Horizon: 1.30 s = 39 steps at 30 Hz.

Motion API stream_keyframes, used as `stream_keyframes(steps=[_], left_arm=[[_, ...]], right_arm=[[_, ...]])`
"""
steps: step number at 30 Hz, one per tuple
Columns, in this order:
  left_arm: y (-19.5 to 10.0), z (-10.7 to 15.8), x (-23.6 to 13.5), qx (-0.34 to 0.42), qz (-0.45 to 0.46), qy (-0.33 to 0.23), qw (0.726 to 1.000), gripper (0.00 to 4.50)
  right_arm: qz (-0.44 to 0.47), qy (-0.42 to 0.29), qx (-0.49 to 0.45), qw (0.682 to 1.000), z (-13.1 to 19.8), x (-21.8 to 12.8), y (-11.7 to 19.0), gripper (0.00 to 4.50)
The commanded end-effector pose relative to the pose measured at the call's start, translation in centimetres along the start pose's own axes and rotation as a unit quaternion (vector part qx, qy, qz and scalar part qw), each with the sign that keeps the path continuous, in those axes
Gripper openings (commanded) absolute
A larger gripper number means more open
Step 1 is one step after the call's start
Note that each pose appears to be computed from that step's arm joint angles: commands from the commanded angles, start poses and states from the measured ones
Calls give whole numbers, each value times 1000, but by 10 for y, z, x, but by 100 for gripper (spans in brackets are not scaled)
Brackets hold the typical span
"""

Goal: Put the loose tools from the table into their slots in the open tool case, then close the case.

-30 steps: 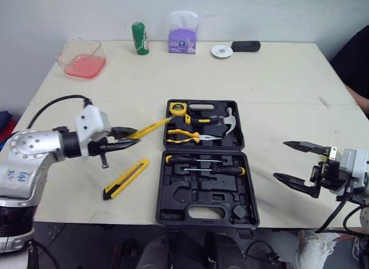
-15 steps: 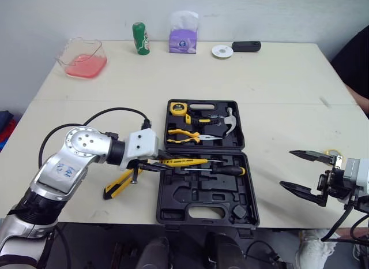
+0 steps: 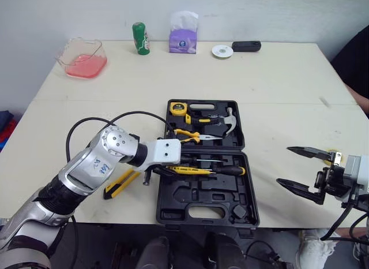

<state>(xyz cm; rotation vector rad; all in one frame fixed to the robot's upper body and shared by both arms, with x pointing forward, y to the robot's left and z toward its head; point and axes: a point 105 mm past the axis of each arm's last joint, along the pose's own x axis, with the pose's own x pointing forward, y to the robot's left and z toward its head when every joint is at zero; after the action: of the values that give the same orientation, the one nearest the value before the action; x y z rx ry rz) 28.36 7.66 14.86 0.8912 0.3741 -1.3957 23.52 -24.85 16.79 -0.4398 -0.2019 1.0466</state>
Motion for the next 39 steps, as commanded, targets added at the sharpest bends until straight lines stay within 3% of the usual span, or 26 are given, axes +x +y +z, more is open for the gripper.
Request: stream_keyframes(steps=[1, 9, 19, 39], left_arm=[[-3, 9, -5, 22, -7, 1, 1000, 50], [-15, -4, -5, 5, -25, 56, 998, 50], [-2, 1, 2, -29, 8, 47, 998, 50], [-8, -9, 5, -31, -2, 104, 994, 50]], right_arm=[[-1, -7, -10, 1000, 8, -1, -1, 450], [-7, -3, -6, 1000, 5, -6, 2, 450], [-5, -10, -5, 1000, 7, 0, 4, 450], [-2, -14, -8, 1000, 12, 13, 3, 450]])
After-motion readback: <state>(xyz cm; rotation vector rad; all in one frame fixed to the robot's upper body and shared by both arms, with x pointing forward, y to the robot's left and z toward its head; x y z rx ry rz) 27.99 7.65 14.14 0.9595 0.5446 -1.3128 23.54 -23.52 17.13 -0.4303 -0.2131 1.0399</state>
